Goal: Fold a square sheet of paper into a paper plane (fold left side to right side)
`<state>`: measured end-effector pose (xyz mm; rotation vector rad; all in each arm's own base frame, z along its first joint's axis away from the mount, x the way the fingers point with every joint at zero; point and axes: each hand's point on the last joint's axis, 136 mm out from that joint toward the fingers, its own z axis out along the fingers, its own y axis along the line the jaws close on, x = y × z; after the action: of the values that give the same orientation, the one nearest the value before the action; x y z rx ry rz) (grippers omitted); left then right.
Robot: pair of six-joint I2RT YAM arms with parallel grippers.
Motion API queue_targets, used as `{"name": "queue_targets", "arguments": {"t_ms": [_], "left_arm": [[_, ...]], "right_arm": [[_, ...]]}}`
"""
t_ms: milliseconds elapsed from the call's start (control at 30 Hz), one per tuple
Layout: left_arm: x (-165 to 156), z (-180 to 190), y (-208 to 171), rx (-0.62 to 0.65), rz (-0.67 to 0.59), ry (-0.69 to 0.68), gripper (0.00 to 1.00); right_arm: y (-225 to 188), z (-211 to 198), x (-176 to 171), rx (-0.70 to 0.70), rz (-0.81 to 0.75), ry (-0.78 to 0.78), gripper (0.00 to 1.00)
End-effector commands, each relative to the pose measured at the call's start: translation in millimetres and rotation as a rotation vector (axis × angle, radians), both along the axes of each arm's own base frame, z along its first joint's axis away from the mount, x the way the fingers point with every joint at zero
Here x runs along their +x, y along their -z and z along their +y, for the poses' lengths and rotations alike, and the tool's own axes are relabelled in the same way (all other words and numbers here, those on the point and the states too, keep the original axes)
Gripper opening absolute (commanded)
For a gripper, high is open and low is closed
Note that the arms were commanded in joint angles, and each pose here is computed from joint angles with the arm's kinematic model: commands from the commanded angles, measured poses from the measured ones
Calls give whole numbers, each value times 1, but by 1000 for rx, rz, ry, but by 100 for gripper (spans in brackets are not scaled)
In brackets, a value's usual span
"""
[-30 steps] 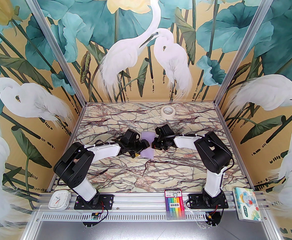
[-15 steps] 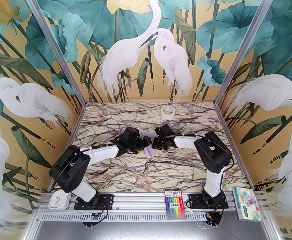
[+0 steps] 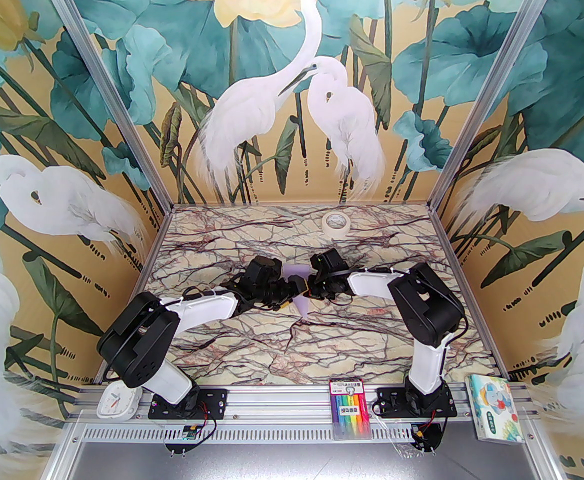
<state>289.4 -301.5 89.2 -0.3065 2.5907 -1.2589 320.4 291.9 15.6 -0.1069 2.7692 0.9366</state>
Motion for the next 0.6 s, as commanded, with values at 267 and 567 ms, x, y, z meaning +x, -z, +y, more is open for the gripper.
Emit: {"name": "queue_targets", "arguments": {"t_ms": [267, 567], "left_arm": [[17, -10, 5, -56, -35, -29, 58], [18, -3, 17, -51, -8, -54, 32]], "right_arm": [[10, -2, -7, -17, 30, -8, 0], [10, -1, -7, -16, 30, -7, 0]]}}
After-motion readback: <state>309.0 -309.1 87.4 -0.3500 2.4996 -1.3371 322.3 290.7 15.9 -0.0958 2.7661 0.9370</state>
